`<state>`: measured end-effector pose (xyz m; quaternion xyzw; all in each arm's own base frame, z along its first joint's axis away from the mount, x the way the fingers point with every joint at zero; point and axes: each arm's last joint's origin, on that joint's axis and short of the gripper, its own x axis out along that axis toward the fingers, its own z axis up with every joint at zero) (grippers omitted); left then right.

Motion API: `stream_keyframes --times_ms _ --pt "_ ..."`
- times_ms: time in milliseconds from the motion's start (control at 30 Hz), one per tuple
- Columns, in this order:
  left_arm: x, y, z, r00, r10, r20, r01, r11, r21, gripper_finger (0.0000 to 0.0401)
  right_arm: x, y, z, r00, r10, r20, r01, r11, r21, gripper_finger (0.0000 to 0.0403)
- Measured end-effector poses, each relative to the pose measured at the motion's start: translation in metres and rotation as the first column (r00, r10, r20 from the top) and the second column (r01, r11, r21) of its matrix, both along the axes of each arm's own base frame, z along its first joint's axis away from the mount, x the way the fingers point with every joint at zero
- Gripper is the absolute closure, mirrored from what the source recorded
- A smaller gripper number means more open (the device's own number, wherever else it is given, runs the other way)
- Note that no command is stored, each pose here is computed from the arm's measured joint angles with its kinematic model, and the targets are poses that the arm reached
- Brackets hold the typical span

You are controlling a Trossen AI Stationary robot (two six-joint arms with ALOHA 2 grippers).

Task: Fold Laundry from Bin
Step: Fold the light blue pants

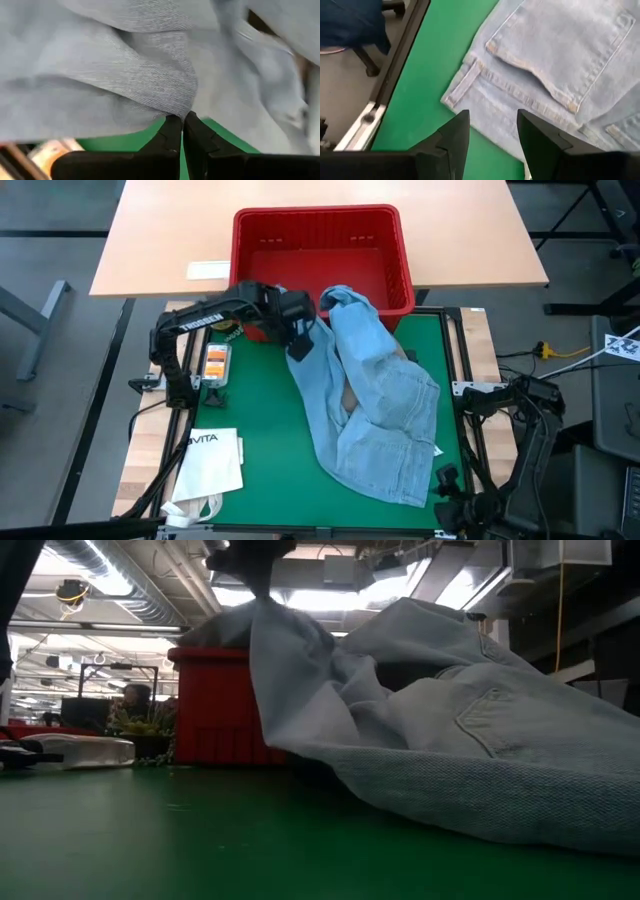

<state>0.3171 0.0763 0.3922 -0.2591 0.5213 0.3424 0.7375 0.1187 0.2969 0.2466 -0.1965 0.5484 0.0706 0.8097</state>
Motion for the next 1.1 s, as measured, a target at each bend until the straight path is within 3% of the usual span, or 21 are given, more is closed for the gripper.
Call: stream_keyframes --times_ms 200,700,1100 --pt "0.006 -0.033 0.0 0.993 -0.118 0.023 0.12 0.988 -0.095 0.0401 0.025 0.001 -0.012 0.999 0.029 -0.02 -0.029 0.999 -0.024 0.0237" --pt "0.007 -0.113 0.0 0.962 -0.268 0.049 0.272 0.943 -0.191 0.0401 0.089 -0.027 -0.039 0.952 0.095 -0.292 -0.104 0.994 -0.016 0.0237" --pt "-0.003 -0.163 0.0 0.942 -0.333 0.05 0.336 0.923 -0.188 0.0401 0.105 -0.029 -0.053 0.933 0.125 -0.337 -0.124 0.992 0.026 0.0237"
